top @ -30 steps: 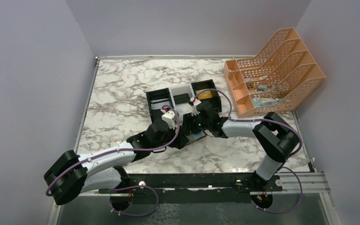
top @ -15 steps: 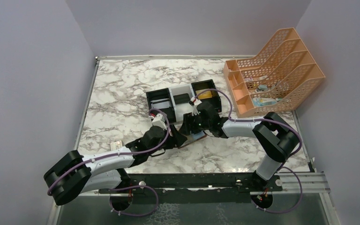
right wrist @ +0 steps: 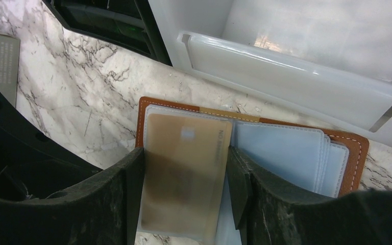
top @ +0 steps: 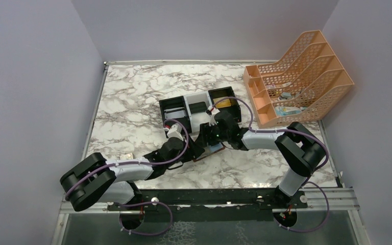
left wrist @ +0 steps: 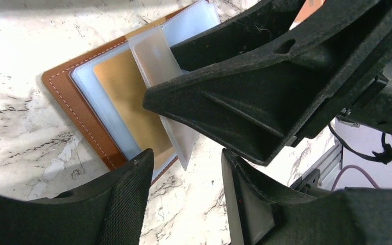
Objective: Take the credit cards out of the card holder
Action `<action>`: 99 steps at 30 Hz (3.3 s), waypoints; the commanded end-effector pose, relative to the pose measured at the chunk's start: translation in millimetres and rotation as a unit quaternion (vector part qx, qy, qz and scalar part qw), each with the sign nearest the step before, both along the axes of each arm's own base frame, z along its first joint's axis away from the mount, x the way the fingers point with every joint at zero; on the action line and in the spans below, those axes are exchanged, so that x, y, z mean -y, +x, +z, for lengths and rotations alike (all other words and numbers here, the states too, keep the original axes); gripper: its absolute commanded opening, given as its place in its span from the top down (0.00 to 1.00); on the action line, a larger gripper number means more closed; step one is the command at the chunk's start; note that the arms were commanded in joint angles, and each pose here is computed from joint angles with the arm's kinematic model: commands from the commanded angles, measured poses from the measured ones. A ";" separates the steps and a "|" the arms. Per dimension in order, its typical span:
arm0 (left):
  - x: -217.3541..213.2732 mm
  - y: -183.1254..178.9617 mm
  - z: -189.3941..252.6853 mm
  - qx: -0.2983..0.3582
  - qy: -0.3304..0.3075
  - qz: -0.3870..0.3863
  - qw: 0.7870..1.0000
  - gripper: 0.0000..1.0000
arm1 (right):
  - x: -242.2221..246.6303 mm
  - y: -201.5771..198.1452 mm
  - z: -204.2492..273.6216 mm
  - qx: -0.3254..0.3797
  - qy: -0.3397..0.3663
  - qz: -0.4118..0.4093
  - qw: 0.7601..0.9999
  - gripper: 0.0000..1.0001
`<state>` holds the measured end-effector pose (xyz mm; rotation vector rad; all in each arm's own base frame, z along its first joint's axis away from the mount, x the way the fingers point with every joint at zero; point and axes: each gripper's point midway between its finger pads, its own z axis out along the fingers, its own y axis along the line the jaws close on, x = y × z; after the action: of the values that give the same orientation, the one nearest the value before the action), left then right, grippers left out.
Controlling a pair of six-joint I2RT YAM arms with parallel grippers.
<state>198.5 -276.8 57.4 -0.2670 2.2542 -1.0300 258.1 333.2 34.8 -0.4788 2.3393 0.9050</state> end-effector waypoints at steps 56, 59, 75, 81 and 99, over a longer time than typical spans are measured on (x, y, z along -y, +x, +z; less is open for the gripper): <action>25.9 13.6 1.7 0.031 0.166 -0.094 0.981 0.70 | 91.5 0.8 62.5 0.081 0.020 -0.146 0.986 0.16; 8.2 16.5 8.0 0.042 0.178 -0.059 0.981 0.66 | 83.6 -3.2 68.1 0.083 0.026 -0.113 0.990 0.21; -98.4 13.1 40.9 0.085 0.193 0.126 0.969 0.43 | 23.6 -9.3 46.2 0.084 -0.074 -0.072 0.991 0.34; -103.9 10.8 41.8 0.090 0.182 0.134 0.970 0.42 | 8.3 -7.0 30.1 0.072 -0.098 -0.060 0.991 0.32; -75.4 9.0 38.2 0.089 0.160 0.079 0.980 0.36 | 9.8 -6.5 -29.0 0.038 -0.182 -0.066 0.980 0.32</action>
<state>208.1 -189.0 93.6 -0.2417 2.1585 -0.5099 258.7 338.6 30.1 -0.4946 2.3838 0.4650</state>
